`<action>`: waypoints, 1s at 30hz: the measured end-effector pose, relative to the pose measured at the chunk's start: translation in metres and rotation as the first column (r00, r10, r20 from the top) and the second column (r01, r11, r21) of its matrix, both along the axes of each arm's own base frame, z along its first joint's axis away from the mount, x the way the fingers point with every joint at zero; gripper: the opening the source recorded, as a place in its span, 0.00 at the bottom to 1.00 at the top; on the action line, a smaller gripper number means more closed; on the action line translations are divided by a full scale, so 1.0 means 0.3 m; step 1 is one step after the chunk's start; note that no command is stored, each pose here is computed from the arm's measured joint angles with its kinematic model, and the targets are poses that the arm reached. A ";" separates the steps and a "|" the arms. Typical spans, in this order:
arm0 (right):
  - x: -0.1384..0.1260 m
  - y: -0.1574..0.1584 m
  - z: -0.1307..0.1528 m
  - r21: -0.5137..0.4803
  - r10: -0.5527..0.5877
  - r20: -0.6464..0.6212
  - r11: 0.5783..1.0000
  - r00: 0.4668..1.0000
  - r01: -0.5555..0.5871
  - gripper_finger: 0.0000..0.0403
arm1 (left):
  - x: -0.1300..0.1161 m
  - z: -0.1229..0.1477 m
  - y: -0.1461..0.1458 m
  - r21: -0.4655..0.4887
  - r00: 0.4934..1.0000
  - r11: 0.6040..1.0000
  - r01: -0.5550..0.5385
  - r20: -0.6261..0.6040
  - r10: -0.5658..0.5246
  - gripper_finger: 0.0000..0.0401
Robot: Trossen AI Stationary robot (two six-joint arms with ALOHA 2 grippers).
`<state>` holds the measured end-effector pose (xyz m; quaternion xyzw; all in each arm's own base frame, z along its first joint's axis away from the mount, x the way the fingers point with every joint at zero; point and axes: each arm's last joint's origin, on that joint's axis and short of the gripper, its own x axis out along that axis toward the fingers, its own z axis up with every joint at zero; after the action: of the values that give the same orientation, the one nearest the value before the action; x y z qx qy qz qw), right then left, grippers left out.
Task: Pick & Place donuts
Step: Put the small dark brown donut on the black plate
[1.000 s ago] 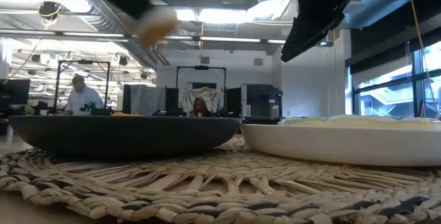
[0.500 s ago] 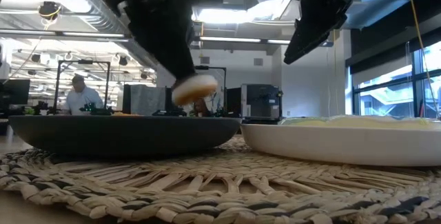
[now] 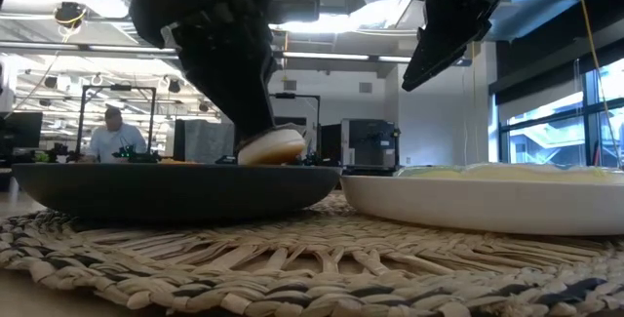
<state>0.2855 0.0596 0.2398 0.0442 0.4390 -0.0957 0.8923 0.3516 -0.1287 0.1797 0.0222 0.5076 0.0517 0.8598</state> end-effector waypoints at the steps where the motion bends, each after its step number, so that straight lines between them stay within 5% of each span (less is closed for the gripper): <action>1: 0.000 0.000 0.000 0.000 0.000 0.000 1.000 1.000 0.000 0.40 | 0.000 0.000 0.000 0.000 1.000 1.000 0.000 0.000 0.000 0.03; 30: 0.000 0.000 0.000 0.001 -0.001 0.000 1.000 1.000 0.001 0.40 | 0.001 -0.053 0.002 0.040 0.998 0.999 0.002 -0.061 0.001 0.05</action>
<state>0.2854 0.0596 0.2399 0.0447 0.4388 -0.0958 0.8923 0.3519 -0.1280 0.1639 0.0410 0.5325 0.0608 0.8432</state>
